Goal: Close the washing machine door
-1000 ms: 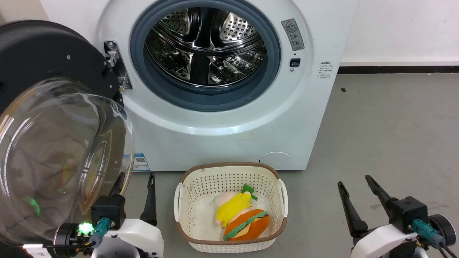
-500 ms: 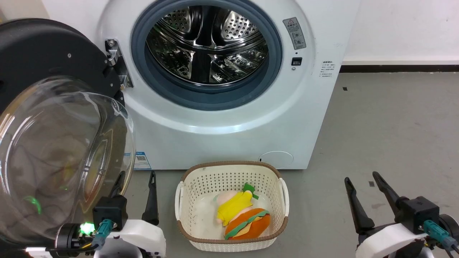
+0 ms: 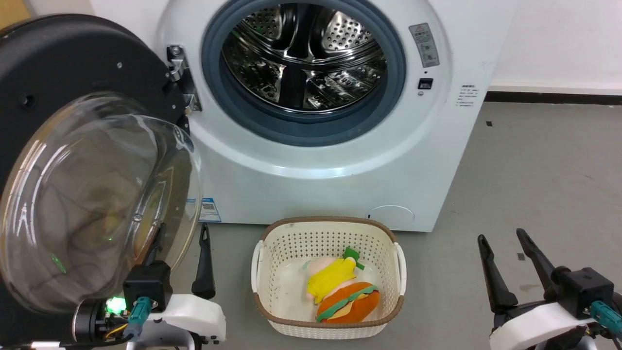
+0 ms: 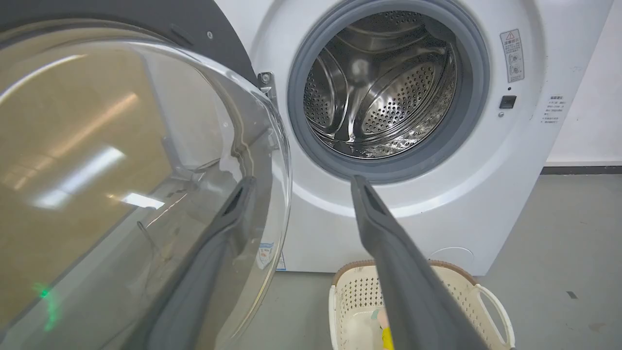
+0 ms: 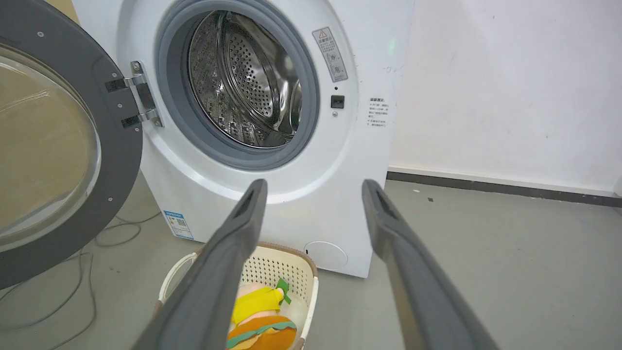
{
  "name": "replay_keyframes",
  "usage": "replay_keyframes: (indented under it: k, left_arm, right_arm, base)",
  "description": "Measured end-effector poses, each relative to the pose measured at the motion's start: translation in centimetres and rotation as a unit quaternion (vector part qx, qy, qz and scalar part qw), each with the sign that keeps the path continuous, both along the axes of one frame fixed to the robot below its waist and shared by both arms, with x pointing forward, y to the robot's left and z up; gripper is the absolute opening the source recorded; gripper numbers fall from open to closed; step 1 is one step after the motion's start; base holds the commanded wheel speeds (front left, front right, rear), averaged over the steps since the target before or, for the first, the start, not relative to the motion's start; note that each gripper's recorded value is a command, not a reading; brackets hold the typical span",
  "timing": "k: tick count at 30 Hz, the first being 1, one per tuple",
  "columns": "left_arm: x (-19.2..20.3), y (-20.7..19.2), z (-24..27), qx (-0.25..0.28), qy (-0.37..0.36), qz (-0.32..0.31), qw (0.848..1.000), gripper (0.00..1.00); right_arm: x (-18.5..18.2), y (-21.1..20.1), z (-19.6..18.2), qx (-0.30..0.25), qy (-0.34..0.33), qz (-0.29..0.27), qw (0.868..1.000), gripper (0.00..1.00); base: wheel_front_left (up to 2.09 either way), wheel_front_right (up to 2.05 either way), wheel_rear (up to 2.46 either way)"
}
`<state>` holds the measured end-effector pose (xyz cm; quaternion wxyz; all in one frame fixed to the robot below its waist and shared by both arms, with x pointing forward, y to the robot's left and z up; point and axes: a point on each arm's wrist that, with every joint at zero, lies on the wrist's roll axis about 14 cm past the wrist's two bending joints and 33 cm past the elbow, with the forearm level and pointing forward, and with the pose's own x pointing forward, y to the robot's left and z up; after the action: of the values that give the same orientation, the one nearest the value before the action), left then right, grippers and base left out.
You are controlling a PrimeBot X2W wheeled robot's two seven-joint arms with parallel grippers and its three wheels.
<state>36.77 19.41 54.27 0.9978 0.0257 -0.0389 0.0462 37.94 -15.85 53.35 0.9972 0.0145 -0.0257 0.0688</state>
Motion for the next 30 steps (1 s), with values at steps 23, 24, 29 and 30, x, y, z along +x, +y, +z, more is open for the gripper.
replay_keyframes:
  k: [23, 24, 29, 30]
  left_arm:
    - [-4.2, 7.0, 5.4, 0.015, -0.095, 0.117, 0.988, 0.00]
    - [-4.3, 7.4, 5.8, 0.013, -0.102, 0.123, 0.987, 0.00]
    - [-5.4, 9.9, 7.9, 0.014, -0.137, 0.159, 0.978, 0.00]
    - [-5.6, 10.4, 8.5, 0.013, -0.147, 0.165, 0.975, 0.00]
  right_arm:
    - [2.3, 4.5, 0.4, 0.032, -0.018, 0.064, 0.997, 1.00]
    - [2.4, 4.7, 0.3, 0.032, -0.017, 0.066, 0.997, 1.00]
    - [2.9, 5.5, 0.1, 0.038, -0.016, 0.077, 0.996, 1.00]
    - [3.0, 5.6, 0.0, 0.040, -0.016, 0.078, 0.996, 1.00]
  base:
    - [0.00, 0.00, 0.00]
    - [0.00, 0.00, 0.00]
    - [0.00, 0.00, 0.00]
    - [0.00, 0.00, 0.00]
